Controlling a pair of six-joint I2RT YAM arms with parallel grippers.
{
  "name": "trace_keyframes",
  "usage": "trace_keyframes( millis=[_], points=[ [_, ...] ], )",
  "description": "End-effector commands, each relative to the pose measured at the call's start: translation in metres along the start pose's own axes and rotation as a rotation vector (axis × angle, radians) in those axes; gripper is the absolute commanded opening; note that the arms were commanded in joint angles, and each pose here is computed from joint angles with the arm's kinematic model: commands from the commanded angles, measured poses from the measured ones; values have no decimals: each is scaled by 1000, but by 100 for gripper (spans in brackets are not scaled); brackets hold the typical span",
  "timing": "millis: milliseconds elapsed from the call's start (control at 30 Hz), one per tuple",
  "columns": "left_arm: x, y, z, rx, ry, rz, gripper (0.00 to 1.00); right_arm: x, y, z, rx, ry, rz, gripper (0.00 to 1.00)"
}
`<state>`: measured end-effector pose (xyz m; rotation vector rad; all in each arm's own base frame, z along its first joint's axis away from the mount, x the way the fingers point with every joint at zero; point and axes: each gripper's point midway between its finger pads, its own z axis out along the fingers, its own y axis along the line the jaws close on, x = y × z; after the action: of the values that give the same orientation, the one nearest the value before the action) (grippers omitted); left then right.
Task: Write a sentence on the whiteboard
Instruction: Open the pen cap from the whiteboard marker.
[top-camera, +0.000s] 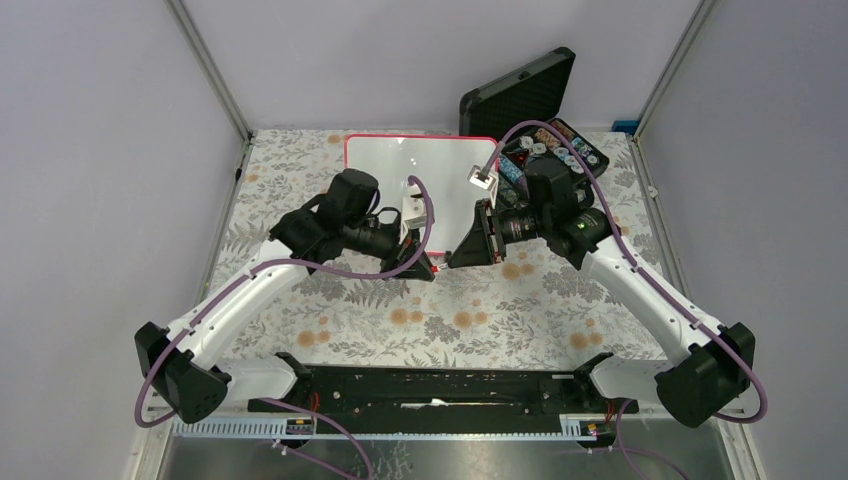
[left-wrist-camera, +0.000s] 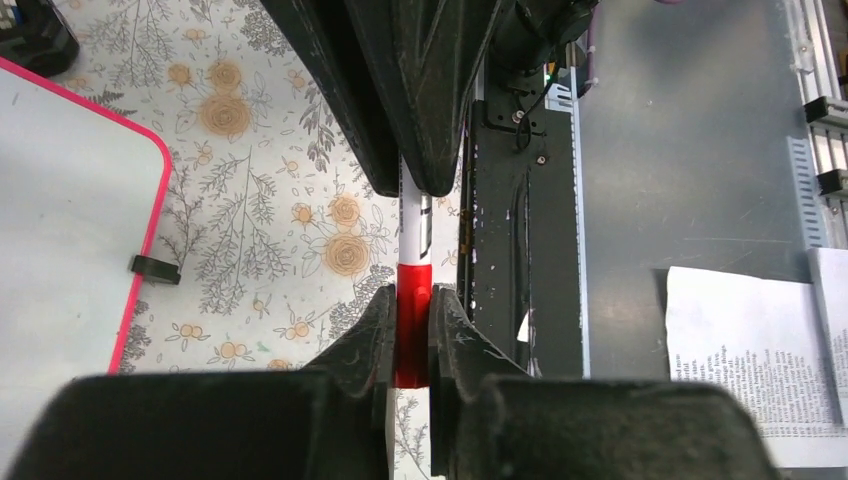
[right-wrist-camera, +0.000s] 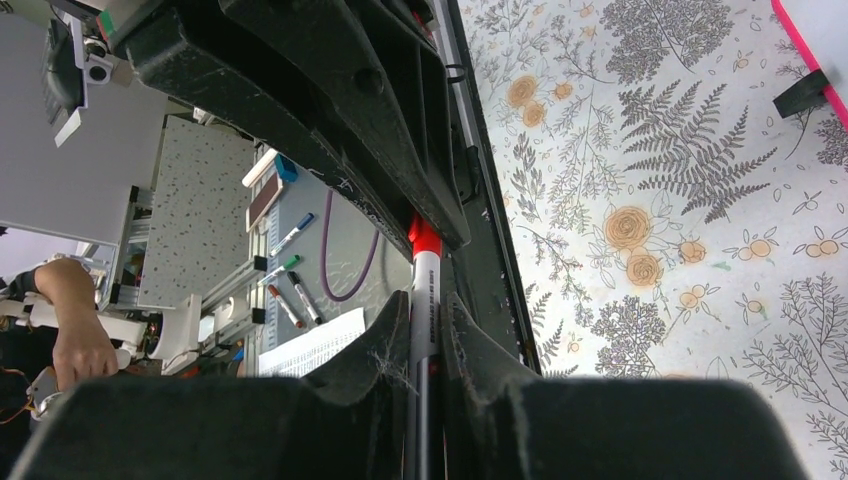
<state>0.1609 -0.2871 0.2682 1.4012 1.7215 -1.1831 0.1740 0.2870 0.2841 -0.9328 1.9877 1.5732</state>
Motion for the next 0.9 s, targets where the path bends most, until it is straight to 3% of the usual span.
trace_keyframes(
  millis=[0, 367, 867],
  points=[
    [-11, 9, 1, -23, -27, 54, 0, 3, 21, -1, -105, 18, -19, 11],
    [-8, 9, 2, -14, -17, 50, 0, 6, 22, -3, -99, 30, -29, 28],
    [-9, 10, 3, -5, -11, 52, 0, 12, 22, -1, -91, 56, -46, 29]
  ],
)
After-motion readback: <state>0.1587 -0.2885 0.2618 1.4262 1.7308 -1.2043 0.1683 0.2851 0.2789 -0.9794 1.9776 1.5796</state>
